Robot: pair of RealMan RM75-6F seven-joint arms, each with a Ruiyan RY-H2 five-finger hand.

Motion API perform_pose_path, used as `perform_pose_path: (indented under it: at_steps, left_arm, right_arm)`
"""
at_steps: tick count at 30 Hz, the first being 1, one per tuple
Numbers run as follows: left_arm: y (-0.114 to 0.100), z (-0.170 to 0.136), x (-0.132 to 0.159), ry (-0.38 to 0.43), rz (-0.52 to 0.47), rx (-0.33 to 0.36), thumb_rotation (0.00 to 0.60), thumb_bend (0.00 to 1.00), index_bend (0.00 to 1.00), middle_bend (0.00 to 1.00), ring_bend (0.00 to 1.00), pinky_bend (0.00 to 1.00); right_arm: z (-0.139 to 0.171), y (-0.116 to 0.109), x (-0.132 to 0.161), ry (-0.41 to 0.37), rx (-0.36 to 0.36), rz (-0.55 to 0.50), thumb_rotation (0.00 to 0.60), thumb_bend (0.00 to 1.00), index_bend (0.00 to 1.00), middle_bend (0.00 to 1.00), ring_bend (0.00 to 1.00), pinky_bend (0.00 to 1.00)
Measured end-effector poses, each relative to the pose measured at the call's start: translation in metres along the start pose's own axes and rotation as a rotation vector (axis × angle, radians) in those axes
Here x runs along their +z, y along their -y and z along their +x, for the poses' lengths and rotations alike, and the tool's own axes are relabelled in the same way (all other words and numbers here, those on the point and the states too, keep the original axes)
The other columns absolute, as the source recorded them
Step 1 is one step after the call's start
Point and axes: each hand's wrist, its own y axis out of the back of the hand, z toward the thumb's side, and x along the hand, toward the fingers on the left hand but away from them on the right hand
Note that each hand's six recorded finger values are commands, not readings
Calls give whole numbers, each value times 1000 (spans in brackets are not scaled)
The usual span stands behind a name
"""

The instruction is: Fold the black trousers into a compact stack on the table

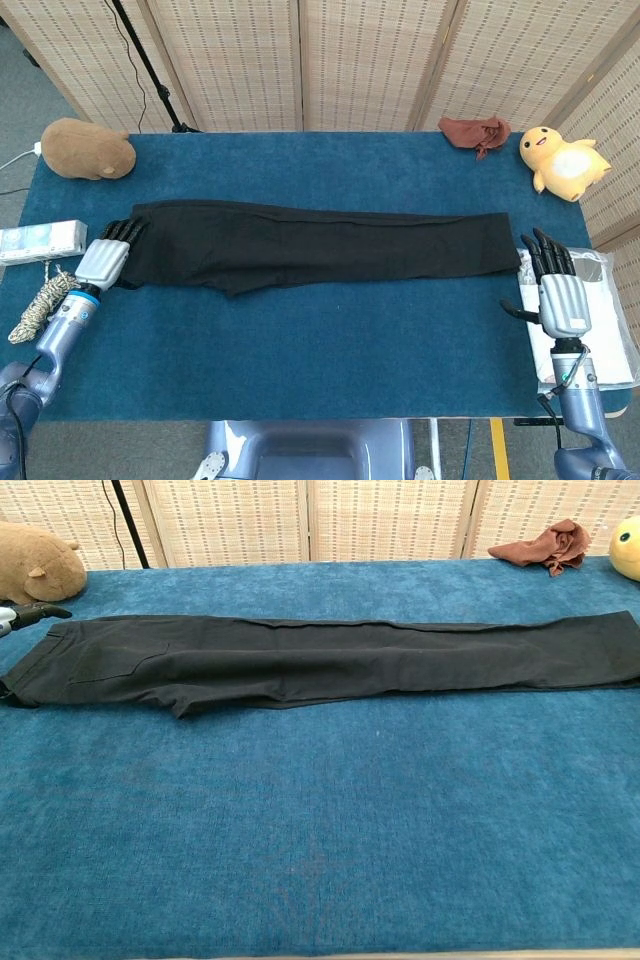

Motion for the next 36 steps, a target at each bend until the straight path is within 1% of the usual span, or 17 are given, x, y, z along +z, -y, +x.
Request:
perform_pose_path:
  at_steps: [5, 8, 12, 22, 25, 30, 32, 33, 35, 36]
  left_arm:
    - [9, -1, -2, -17, -1, -29, 600, 52, 0, 0, 0, 41]
    - [12, 0, -3, -28, 0, -34, 600, 55, 0, 0, 0, 41]
    - [11, 2, -2, -40, -12, -16, 600, 83, 0, 0, 0, 41]
    - [3, 2, -6, -74, -36, 39, 600, 228, 0, 0, 0, 41]
    - [0, 2, -9, -83, -41, 50, 600, 240, 0, 0, 0, 41]
    - [2, 2, -9, -86, -27, 39, 600, 245, 0, 0, 0, 42]
    - [3, 2, -8, -83, -25, 42, 600, 251, 2, 0, 0, 56]
    - [2, 2, -7, -81, -24, 46, 600, 254, 28, 0, 0, 74]
    - [0, 2, -6, -79, -22, 62, 600, 260, 158, 16, 5, 104]
    - [-2, 1, -6, -79, -21, 70, 600, 264, 239, 39, 19, 114]
  right_arm:
    - [1, 0, 0, 1, 4, -5, 600, 0, 0, 0, 0, 59]
    - [1, 0, 0, 1, 3, -6, 600, 0, 0, 0, 0, 59]
    - [1, -2, 0, 1, -1, -7, 600, 0, 0, 0, 0, 60]
    - [3, -3, 1, -3, -2, -14, 600, 0, 0, 0, 0, 61]
    - [3, -4, 1, -3, -1, -16, 600, 0, 0, 0, 0, 61]
    - [3, -4, 1, -4, 3, -18, 600, 0, 0, 0, 0, 62]
    - [4, -4, 2, -5, 3, -20, 600, 0, 0, 0, 0, 62]
    - [4, -4, 2, -5, 3, -21, 600, 0, 0, 0, 0, 62]
    - [4, -5, 2, -6, 2, -22, 600, 0, 0, 0, 0, 62]
    - [4, -5, 2, -6, 1, -22, 600, 0, 0, 0, 0, 62]
